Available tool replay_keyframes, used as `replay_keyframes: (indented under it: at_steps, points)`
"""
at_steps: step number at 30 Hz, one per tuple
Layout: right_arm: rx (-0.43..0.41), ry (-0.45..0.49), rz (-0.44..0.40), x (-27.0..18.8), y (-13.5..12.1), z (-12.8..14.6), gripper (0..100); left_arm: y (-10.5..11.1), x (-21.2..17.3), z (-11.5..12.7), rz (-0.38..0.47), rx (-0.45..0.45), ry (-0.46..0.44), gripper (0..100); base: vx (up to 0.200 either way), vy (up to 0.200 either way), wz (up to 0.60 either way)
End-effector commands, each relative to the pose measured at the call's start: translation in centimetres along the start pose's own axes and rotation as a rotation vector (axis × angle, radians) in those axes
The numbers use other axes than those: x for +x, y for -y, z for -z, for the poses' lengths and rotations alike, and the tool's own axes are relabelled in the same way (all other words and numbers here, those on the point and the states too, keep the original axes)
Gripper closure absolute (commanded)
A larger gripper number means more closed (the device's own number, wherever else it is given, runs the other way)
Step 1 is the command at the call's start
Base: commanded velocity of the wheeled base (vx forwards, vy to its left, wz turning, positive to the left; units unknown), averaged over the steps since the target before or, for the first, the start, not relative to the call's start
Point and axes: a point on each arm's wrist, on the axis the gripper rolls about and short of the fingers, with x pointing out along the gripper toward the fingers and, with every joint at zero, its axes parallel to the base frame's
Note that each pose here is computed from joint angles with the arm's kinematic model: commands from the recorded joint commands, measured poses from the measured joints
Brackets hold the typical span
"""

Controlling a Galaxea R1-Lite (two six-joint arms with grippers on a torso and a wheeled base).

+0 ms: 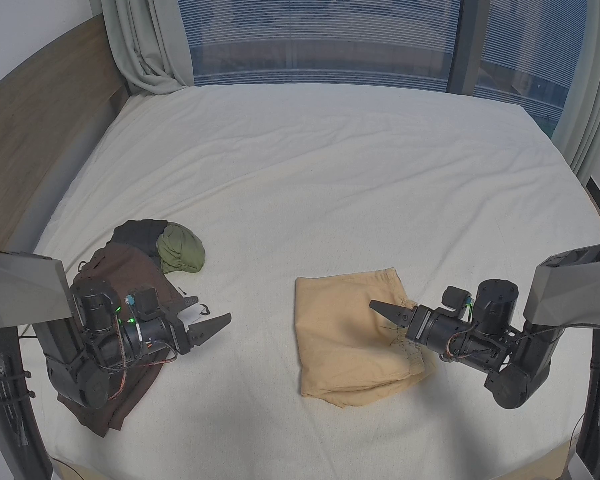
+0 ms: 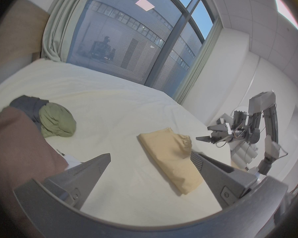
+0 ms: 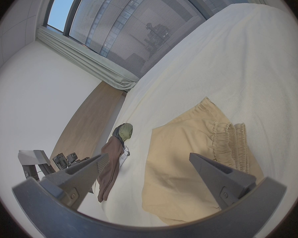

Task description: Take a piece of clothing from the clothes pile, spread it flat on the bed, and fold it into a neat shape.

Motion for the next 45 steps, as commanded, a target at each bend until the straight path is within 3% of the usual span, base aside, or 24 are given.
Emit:
replay_keyframes:
  at_steps: [1, 9, 16, 32, 45]
  points:
    - [0.0, -0.002, 0.003, 0.0, 0.1, 0.0, 0, -0.8, -0.6, 0.3, -0.032, 0.051, -0.006, 0, 0.0, 0.0, 0.0]
    - [-0.002, -0.039, 0.032, -0.3, 0.8, 1.0, 0, -0.3, -1.9, 1.2, -0.014, 0.082, -0.053, 0, 0.0, 0.0, 0.0]
    - [-0.051, -0.061, 0.058, -0.8, 1.3, 1.4, 0, -0.5, -2.4, 1.4, 0.005, 0.112, -0.067, 0, 0.0, 0.0, 0.0]
    - [-0.163, -0.116, 0.215, -1.3, 6.9, 2.5, 0, 0.1, -2.6, 2.1, 0.038, 0.107, -0.096, 0, 0.0, 0.0, 0.0]
    - [-0.177, -0.154, 0.284, -1.8, 9.5, 3.2, 0, 0.4, -2.6, 2.4, 0.047, 0.102, -0.106, 0, 0.0, 0.0, 0.0]
